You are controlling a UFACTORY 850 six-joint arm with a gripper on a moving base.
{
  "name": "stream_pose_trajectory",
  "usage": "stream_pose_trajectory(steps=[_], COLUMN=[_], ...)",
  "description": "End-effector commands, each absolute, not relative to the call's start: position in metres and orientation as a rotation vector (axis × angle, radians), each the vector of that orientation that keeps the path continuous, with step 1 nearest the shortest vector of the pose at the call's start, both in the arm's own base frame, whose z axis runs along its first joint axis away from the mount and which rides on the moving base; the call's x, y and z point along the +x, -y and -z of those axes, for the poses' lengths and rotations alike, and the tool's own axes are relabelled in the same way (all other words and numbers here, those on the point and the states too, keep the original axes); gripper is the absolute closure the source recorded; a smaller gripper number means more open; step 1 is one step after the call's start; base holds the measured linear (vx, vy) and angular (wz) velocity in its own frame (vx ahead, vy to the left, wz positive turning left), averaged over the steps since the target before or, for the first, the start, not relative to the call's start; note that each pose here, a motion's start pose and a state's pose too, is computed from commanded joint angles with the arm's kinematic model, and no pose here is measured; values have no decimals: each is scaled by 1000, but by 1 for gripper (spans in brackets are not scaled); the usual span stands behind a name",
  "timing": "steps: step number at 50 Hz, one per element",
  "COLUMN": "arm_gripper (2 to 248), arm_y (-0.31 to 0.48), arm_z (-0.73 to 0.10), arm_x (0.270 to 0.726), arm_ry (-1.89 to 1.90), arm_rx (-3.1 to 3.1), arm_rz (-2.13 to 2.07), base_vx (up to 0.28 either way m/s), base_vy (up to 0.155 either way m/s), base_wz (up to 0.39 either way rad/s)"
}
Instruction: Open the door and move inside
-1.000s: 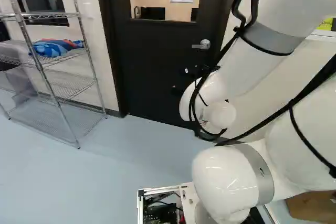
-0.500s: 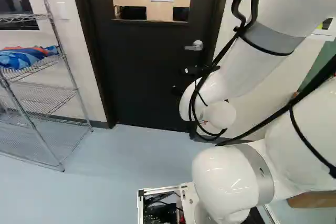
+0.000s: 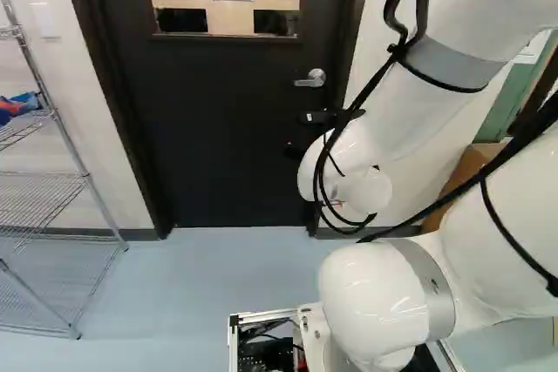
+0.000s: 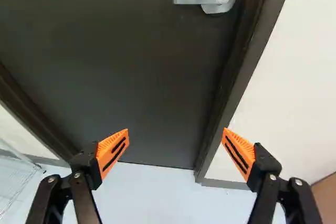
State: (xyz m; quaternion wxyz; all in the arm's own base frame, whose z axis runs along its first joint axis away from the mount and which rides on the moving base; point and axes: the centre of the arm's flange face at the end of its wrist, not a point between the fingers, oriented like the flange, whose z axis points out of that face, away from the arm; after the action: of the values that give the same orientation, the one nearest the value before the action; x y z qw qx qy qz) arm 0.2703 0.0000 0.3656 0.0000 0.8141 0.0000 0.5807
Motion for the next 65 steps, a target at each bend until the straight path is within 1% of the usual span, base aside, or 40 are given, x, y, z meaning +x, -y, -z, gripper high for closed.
stream_pose_trajectory(steps=[33,65], arm_gripper=[3,3], arm_y=[0,0], arm_z=[-366,-366], arm_x=[270,270], arm_ry=[0,0], arm_rx=[2558,2558], arm_rz=[-1824,-1824], base_vx=[98,31], base_vy=[105,101], base_wz=[-319,-291])
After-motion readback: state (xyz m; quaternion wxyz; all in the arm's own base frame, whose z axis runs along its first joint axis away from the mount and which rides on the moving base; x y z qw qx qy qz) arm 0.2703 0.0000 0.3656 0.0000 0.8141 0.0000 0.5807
